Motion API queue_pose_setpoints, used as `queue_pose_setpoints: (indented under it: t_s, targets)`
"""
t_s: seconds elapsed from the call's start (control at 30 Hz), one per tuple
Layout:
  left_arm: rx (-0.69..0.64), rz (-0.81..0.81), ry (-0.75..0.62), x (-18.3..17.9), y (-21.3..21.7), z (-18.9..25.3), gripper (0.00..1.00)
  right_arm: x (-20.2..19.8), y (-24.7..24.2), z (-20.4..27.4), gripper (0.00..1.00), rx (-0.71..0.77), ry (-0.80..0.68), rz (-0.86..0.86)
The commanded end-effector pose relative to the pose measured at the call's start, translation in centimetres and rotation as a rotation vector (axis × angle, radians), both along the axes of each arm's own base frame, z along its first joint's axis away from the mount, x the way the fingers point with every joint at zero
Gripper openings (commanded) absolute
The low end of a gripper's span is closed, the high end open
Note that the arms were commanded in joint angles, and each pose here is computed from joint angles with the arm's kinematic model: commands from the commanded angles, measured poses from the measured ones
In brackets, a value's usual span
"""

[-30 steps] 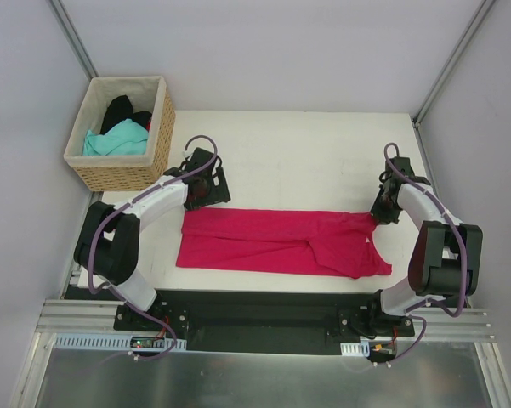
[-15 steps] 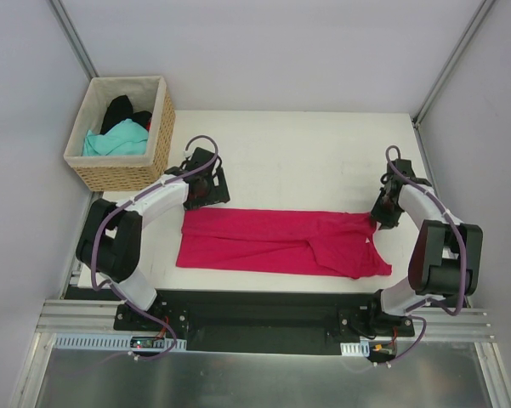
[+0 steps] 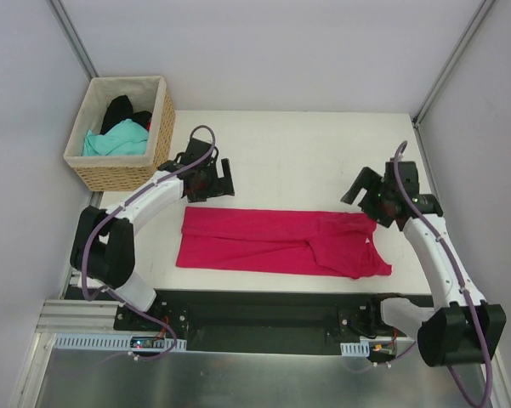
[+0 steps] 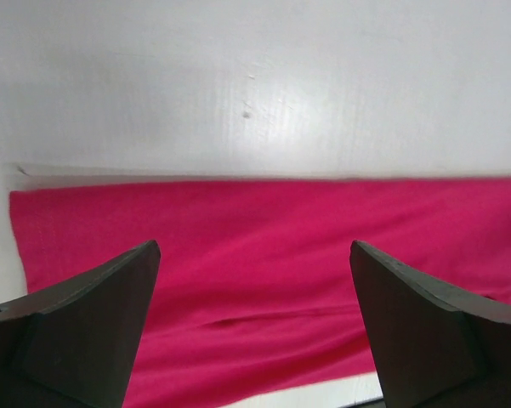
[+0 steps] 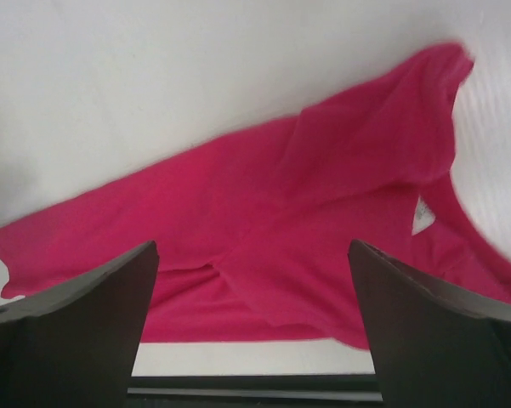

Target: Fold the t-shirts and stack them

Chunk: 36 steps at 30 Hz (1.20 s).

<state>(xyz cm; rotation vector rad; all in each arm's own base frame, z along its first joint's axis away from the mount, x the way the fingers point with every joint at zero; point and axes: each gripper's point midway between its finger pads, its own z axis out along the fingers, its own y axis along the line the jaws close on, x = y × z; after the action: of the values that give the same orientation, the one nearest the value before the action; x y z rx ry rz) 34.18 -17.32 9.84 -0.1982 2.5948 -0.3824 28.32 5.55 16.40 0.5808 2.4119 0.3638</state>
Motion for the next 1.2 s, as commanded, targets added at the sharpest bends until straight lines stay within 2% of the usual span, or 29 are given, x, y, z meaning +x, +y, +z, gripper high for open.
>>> queue_pose_setpoints:
  t_s: [0.0, 0.13, 0.2, 0.3, 0.4, 0.5, 0.63, 0.83, 1.03, 1.17]
  targets:
    - [-0.125, -0.256, -0.03, -2.9, -2.3, 3.2, 0.96, -4.3, 0.8, -3.3, 1.0, 0.053, 0.122, -0.233]
    - [-0.118, -0.437, -0.08, -4.3, -2.7, 3.7, 0.99, -5.9, 0.8, -4.5, 1.0, 0.09, 0.179, -0.371]
    - [-0.115, -0.581, -0.127, -4.8, -3.4, 4.2, 0.99, -5.9, 1.1, -4.6, 1.0, 0.126, 0.206, -0.423]
    - [-0.037, -0.751, -0.204, -5.1, -3.7, 4.1, 0.99, -6.1, 1.5, -5.8, 1.0, 0.118, 0.274, -0.47]
    - [0.011, -0.901, -0.241, -5.3, -4.0, 2.8, 0.99, -5.7, 1.9, -7.4, 1.0, 0.095, 0.325, -0.529]
    - [0.0, -0.971, -0.215, -6.0, -4.5, 0.8, 0.99, -5.1, 2.9, -8.9, 1.0, 0.097, 0.335, -0.569]
    - [0.026, -0.926, -0.156, -6.1, -4.6, -2.3, 0.99, -4.1, 3.5, -10.8, 1.0, 0.034, 0.355, -0.59]
    - [0.089, -0.702, -0.029, -6.0, -3.8, -6.3, 0.99, -1.6, 5.0, -13.6, 1.0, -0.016, 0.413, -0.513]
    - [0.151, -0.546, -0.001, -5.8, -2.8, -7.8, 0.99, 1.6, 5.6, -14.4, 1.0, -0.094, 0.409, -0.403]
    - [0.13, -0.411, 0.029, -6.6, -2.9, -7.6, 0.99, 3.3, 6.1, -15.6, 1.0, -0.108, 0.436, -0.353]
